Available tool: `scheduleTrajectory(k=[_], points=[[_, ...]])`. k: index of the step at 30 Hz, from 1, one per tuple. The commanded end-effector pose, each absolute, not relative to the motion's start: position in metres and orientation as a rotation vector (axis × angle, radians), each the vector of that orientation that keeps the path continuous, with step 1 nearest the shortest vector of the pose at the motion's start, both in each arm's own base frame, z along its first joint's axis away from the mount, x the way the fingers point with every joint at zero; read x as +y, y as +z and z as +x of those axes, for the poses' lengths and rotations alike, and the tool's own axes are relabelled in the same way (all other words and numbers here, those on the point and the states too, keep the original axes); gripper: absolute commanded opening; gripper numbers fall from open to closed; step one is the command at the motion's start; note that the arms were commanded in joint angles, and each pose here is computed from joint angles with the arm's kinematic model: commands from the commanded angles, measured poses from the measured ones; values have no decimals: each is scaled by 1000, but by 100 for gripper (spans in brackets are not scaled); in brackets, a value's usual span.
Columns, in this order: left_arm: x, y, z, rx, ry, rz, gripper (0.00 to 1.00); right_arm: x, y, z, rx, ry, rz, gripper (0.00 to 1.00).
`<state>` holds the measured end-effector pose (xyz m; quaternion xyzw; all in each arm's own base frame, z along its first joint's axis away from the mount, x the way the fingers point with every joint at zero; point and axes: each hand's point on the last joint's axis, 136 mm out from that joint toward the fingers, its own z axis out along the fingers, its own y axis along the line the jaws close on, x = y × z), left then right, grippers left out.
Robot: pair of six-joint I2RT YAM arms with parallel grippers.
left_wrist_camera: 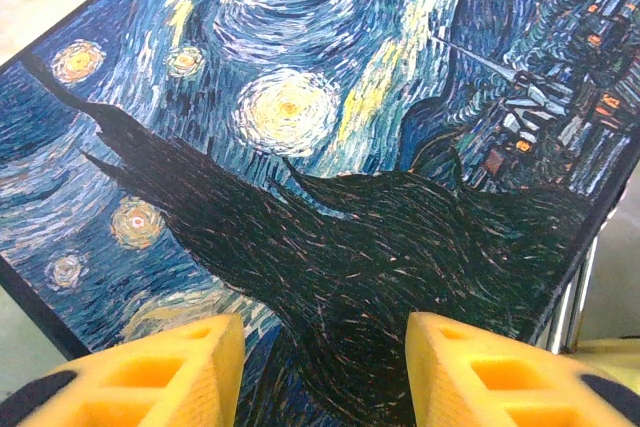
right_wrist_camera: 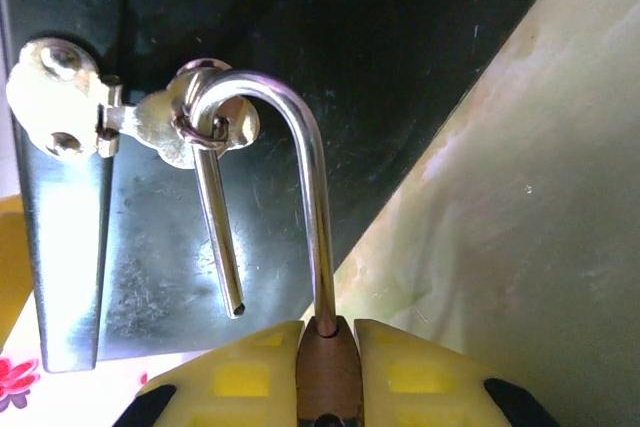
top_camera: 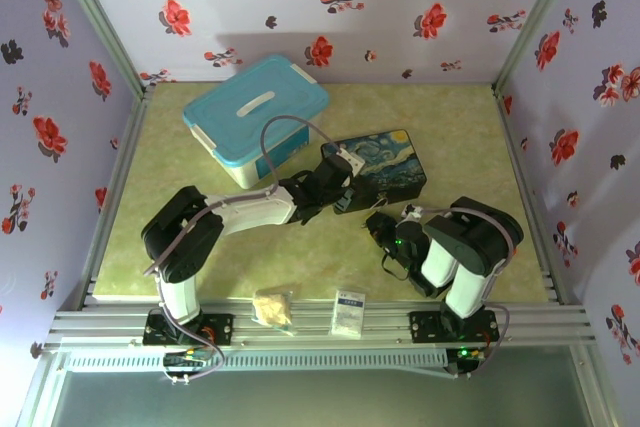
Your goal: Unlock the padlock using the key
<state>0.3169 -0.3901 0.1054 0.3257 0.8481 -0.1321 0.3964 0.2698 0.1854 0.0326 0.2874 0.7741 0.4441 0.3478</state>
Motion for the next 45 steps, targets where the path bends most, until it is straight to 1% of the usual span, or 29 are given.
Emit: scheduleTrajectory(k=[1,6,12,19,21,23,28,31,34,37,40,45], points=[[-340,32,283,2365,-111,1015,46,165,42,291,1885,1084,877,0],[-338,31,281,2354,-107,1032,45,159,56,295,1836,1059,855,0],[-337,31,280,2344,-97,1061,45,167,60,298,1914,1014,793,0],[-336,29,276,2336,-96,1078,44,143,80,298,1941,895,773,0],[-336,30,276,2333,-97,1080,44,138,82,297,1990,858,772,0],[-336,30,275,2333,-95,1084,44,131,73,293,2075,786,781,0],[-337,30,274,2329,-98,1086,45,127,51,290,2125,857,848,0],[-337,30,273,2327,-97,1094,45,129,58,295,2072,915,822,0],[-337,28,272,2328,-92,1105,45,134,68,303,2090,970,733,0],[-336,27,271,2329,-89,1110,44,130,58,303,2188,957,715,0],[-335,25,270,2328,-87,1115,44,120,48,302,2203,987,761,0],[-335,21,269,2333,-81,1122,43,123,53,303,2240,982,710,0]])
